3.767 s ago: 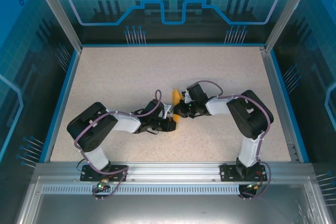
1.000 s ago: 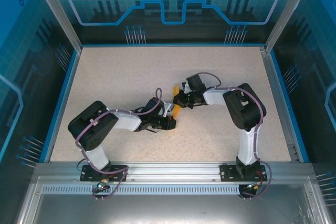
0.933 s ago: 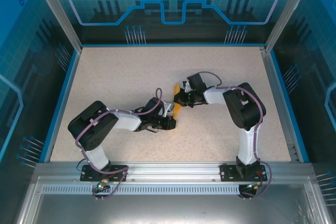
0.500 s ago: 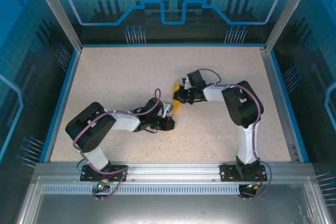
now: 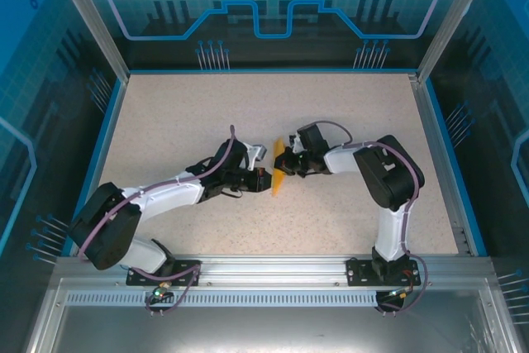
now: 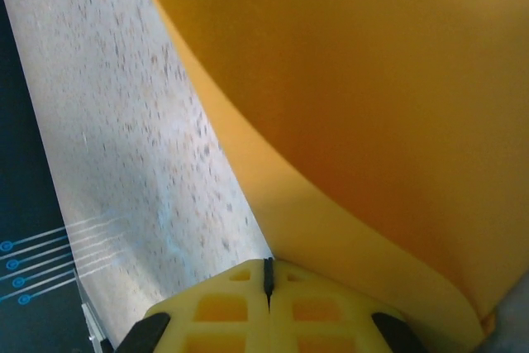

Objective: Fold a paper plane with a square sheet of paper (pick it up from the middle)
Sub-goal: Fold the wing for the fifth time at the center of the table.

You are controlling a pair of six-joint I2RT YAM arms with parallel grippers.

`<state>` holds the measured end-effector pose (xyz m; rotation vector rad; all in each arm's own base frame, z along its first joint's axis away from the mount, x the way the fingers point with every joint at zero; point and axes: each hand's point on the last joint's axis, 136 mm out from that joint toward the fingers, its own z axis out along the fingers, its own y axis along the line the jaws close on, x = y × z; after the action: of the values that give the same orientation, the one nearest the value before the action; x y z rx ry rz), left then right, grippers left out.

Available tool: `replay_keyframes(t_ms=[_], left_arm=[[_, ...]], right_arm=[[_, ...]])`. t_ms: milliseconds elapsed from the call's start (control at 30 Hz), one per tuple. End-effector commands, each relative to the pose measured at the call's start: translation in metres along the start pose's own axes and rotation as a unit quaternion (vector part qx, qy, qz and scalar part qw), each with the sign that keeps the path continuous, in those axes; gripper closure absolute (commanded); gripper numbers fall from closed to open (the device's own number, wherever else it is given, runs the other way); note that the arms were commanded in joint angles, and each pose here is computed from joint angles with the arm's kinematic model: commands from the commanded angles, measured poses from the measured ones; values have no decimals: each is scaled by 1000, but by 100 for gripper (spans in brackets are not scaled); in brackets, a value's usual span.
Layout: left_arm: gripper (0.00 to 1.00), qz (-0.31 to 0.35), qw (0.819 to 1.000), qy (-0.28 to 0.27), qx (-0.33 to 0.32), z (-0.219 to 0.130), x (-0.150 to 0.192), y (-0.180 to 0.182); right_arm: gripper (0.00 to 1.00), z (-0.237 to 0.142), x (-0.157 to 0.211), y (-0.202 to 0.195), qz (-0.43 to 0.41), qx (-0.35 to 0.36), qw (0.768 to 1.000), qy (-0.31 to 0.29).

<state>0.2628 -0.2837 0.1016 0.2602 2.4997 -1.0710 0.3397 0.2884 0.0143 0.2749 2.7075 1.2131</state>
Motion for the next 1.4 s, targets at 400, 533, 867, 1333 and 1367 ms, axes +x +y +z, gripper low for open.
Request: replay_keyframes(t_ms=[400,533,867,1333,1367], left_arm=[[100,-38,998,46,5,48,24,33],[100,-43,997,67,-9,58,38,47],[100,-35,993,102,-54,61,62,75],[100,-26,982,145,-122,51,94,108],[100,-27,982,144,-122,51,94,108]], right_arm=[[97,-6,44,5,50,-14,998,32],[97,-7,44,9,47,-19,998,32],[97,-13,26,9,27,3,1000,16],[97,0,-14,5,1,31,999,10],[97,1,-15,5,-1,29,1000,11]])
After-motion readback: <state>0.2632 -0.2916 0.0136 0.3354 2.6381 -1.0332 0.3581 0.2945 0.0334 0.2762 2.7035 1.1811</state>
